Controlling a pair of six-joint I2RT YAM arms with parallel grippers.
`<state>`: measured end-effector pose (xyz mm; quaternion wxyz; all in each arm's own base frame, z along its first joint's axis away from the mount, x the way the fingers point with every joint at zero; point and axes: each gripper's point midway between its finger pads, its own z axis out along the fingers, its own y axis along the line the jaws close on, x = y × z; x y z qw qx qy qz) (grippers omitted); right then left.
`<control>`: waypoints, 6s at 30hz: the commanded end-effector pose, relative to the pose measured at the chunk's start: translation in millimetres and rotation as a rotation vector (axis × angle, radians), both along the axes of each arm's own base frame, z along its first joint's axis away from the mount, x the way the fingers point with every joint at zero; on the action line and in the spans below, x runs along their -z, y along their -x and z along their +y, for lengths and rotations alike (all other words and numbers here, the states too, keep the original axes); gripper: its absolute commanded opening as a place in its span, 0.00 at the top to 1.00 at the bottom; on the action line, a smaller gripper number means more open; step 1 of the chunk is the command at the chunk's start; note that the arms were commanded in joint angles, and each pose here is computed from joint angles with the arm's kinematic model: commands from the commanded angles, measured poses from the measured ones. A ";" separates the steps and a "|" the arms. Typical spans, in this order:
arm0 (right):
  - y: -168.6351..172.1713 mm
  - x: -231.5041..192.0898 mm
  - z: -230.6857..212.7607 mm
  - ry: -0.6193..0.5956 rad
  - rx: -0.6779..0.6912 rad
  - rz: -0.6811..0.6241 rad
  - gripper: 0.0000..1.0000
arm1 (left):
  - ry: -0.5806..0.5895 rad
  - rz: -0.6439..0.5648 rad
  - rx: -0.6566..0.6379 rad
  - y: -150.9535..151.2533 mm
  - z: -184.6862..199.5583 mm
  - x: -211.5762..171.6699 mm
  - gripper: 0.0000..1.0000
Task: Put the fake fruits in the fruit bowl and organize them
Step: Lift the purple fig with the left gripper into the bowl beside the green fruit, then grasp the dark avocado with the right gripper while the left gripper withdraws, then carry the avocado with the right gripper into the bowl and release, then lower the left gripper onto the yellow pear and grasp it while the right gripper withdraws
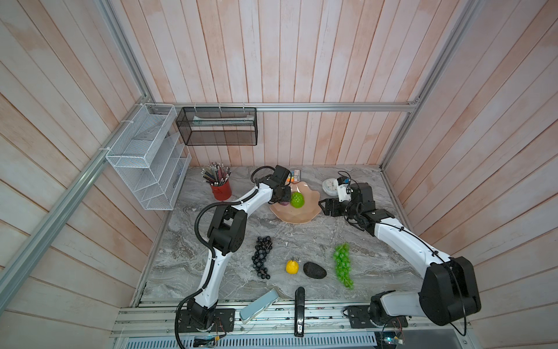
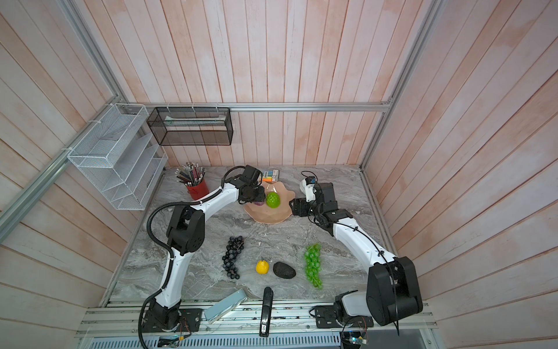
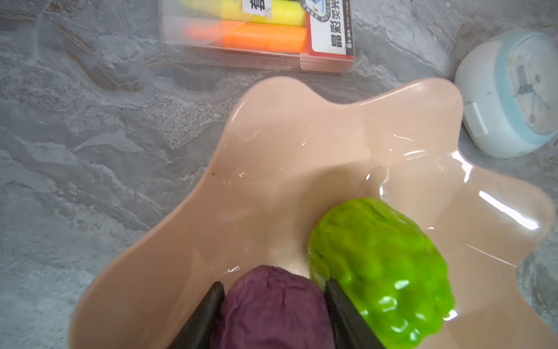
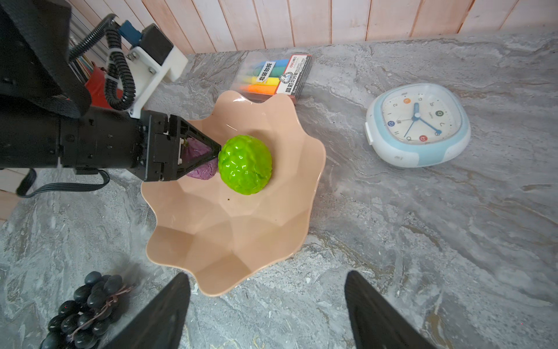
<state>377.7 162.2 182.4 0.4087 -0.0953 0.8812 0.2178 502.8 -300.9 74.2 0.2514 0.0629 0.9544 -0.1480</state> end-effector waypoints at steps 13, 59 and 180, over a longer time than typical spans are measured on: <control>11.8 -16.1 -4.3 0.001 0.009 -0.036 0.18 | 0.083 -0.030 0.015 5.9 -13.4 -7.0 0.38; 218.8 118.2 69.0 0.287 -0.277 0.416 0.14 | 0.177 -0.117 -0.124 165.8 90.4 -64.7 0.23; 42.3 22.2 15.7 0.043 0.024 -0.025 0.20 | -0.084 0.315 0.343 334.5 -23.9 16.0 0.20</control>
